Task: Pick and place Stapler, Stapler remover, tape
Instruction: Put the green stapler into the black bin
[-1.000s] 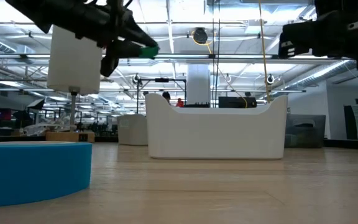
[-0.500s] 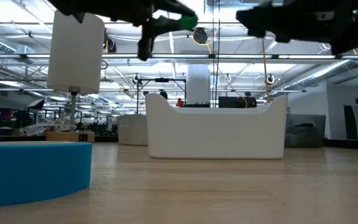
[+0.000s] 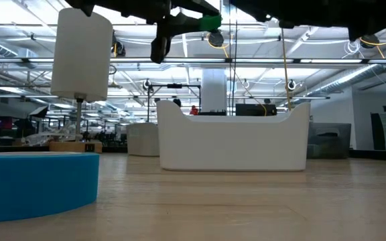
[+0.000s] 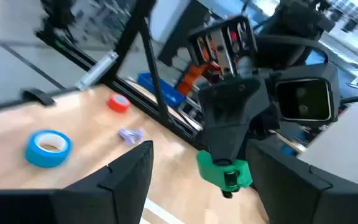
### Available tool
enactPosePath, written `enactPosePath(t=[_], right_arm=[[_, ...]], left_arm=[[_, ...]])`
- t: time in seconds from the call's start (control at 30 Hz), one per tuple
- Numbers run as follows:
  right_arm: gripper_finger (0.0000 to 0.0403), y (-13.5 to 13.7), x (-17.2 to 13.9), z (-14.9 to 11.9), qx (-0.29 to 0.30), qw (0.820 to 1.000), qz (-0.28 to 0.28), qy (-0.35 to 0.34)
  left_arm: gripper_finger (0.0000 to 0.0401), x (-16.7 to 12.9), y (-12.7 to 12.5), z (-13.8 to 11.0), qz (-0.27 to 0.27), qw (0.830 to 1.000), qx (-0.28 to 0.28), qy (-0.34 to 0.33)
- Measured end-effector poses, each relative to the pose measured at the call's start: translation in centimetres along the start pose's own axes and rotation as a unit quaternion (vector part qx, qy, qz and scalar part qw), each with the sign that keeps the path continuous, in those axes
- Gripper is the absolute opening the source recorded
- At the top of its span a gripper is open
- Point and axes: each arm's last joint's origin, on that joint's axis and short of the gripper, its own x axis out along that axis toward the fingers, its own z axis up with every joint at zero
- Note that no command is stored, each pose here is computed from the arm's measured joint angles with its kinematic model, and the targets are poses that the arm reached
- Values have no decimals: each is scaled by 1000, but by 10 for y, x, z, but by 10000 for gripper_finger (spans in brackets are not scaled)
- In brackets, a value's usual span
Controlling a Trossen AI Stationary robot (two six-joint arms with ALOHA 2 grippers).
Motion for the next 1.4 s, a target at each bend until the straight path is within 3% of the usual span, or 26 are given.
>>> enactPosePath(t=[0.53, 0.73, 1.4], right_arm=[[254, 0, 49, 6, -52, 998, -27, 33], [254, 1, 49, 7, -71, 994, -60, 57], [254, 5, 48, 7, -62, 995, -48, 68]], left_arm=[[76, -2, -11, -6, -19, 1000, 1, 2], [76, -2, -15, -12, -18, 1000, 10, 12], [76, -5, -27, -17, -48, 999, 23, 5]])
